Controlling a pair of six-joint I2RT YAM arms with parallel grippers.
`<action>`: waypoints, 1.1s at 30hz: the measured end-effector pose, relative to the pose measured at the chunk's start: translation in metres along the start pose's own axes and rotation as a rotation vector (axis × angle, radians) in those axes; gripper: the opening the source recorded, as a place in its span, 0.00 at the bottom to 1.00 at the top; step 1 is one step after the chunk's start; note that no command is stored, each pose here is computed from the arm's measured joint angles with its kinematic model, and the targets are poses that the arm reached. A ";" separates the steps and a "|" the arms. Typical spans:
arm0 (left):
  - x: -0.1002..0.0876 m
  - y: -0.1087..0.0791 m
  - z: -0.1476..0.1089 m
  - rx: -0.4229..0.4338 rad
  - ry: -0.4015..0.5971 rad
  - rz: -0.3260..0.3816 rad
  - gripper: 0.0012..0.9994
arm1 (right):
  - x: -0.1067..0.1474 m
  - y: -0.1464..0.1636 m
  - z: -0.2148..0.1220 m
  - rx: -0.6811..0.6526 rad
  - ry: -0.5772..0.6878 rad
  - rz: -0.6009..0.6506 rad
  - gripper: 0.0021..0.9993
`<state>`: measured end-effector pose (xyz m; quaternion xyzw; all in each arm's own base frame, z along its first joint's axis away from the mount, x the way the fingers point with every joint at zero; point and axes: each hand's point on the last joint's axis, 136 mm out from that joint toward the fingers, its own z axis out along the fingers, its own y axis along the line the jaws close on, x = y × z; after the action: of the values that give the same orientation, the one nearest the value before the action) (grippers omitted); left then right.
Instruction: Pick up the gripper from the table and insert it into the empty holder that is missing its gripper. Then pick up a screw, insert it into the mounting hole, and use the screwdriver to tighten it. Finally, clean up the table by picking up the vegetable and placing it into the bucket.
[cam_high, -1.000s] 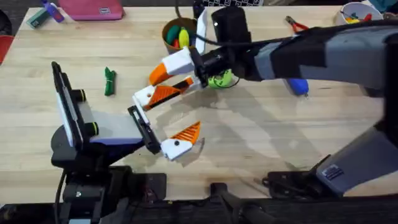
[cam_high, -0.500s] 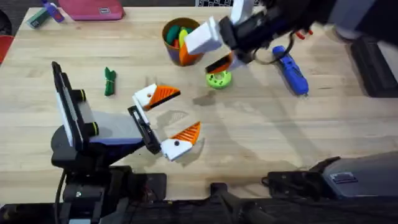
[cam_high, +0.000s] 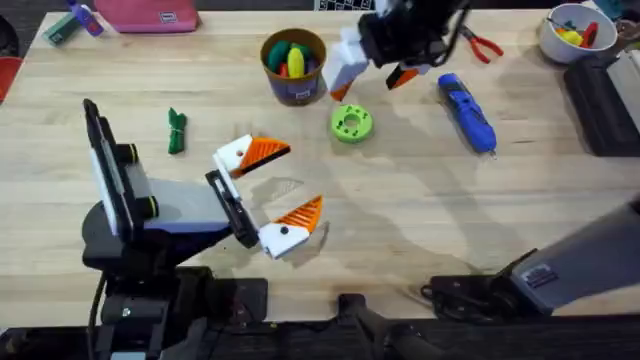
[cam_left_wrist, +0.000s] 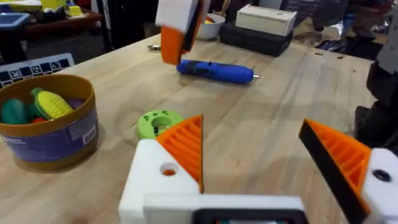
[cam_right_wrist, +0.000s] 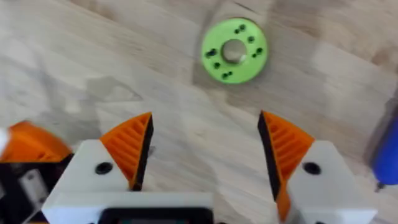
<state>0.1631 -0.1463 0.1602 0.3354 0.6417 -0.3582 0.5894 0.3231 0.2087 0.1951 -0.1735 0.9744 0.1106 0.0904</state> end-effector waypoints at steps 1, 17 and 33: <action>0.000 0.000 0.000 0.000 0.000 0.000 0.99 | -0.001 -0.003 0.006 0.029 0.019 -0.014 0.92; 0.000 0.000 0.000 0.000 0.000 0.000 0.99 | -0.008 -0.006 0.099 0.167 0.191 -0.196 0.68; 0.000 0.000 0.000 0.000 0.000 0.000 0.99 | -0.011 -0.006 0.128 0.171 0.213 -0.211 0.39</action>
<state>0.1631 -0.1463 0.1602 0.3354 0.6417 -0.3582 0.5894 0.3533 0.2385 0.0735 -0.2774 0.9607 -0.0021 0.0120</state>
